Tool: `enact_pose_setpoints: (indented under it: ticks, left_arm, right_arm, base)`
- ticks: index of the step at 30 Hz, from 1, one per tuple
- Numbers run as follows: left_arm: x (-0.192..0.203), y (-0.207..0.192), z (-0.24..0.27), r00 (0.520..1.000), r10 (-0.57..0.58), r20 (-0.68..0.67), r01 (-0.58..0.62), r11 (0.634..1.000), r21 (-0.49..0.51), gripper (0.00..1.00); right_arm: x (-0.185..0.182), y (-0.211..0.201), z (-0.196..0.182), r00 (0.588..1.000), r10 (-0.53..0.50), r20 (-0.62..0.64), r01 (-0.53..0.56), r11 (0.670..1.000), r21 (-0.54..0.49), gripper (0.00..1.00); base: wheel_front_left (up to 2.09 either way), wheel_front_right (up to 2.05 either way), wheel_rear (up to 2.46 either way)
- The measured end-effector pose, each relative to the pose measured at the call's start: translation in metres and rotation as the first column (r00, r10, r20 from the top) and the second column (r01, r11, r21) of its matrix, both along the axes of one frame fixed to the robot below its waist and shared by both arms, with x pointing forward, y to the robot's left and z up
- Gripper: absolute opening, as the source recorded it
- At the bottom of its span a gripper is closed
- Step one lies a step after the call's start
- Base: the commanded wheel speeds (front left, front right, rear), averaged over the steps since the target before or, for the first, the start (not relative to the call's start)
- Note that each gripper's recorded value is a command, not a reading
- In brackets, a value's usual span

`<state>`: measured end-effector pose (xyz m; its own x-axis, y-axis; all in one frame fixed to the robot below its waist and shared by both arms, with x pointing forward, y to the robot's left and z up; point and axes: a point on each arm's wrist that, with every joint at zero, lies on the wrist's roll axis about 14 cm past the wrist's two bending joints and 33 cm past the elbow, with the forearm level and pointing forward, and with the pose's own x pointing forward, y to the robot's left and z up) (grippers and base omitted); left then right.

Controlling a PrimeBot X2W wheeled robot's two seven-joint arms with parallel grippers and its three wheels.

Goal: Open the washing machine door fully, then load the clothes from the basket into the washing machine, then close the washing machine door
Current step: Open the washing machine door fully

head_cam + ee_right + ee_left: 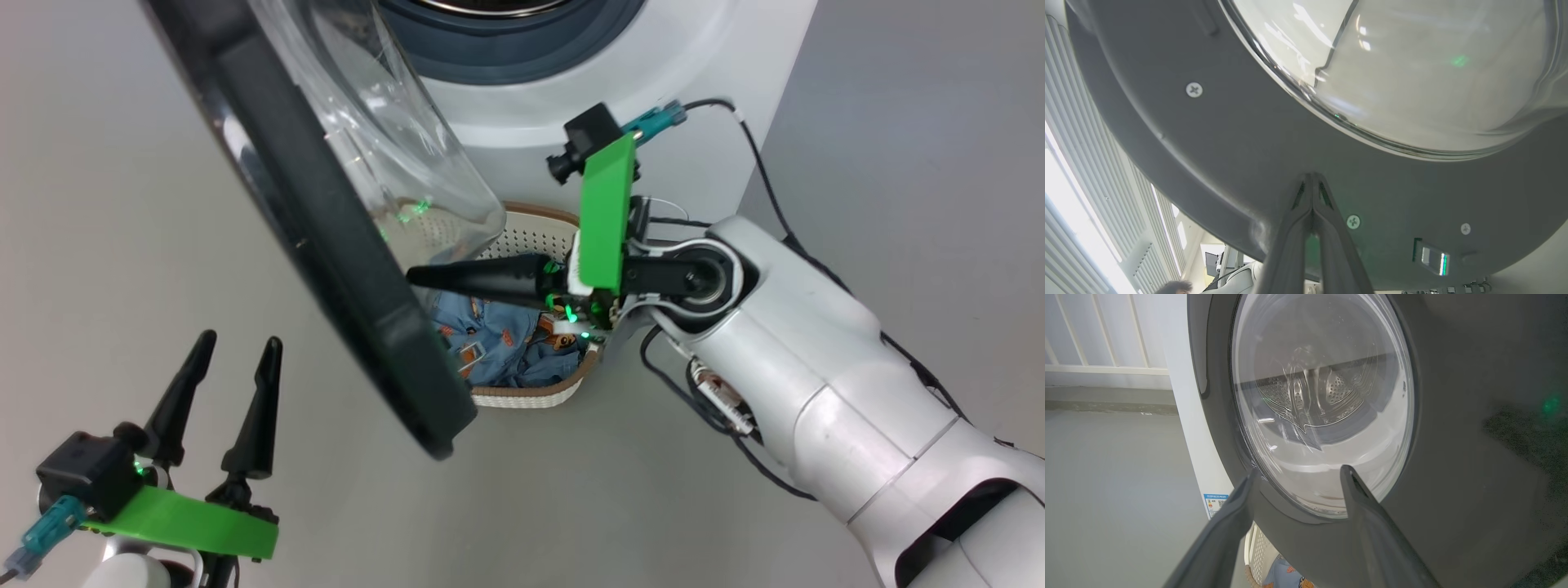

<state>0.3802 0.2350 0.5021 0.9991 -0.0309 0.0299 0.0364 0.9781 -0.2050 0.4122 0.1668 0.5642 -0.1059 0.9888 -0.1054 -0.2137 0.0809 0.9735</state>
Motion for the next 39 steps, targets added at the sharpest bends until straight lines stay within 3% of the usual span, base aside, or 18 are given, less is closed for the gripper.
enact_pose_setpoints:
  ticks: [20, 29, 39]
  left_arm:
    - [-0.006, 0.006, 0.004, 0.999, 0.030, 0.011, -0.030, 1.000, -0.001, 1.00]
    - [-0.012, 0.007, 0.004, 0.999, 0.035, 0.014, -0.035, 0.999, 0.000, 1.00]
    - [-0.017, -0.002, 0.003, 1.000, 0.007, 0.017, -0.007, 1.000, 0.007, 1.00]
  right_arm:
    - [-0.053, 0.029, 0.000, 0.994, 0.068, -0.090, -0.065, 0.997, 0.042, 0.00]
    - [-0.054, 0.016, 0.012, 0.995, 0.004, -0.104, 0.004, 0.997, 0.080, 0.00]
    - [-0.049, -0.027, 0.016, 0.980, -0.144, -0.136, 0.158, 0.982, 0.101, 0.00]
  base:
    - [0.00, 0.00, 0.00]
    - [0.00, 0.00, 0.00]
    - [0.00, 0.00, 0.00]
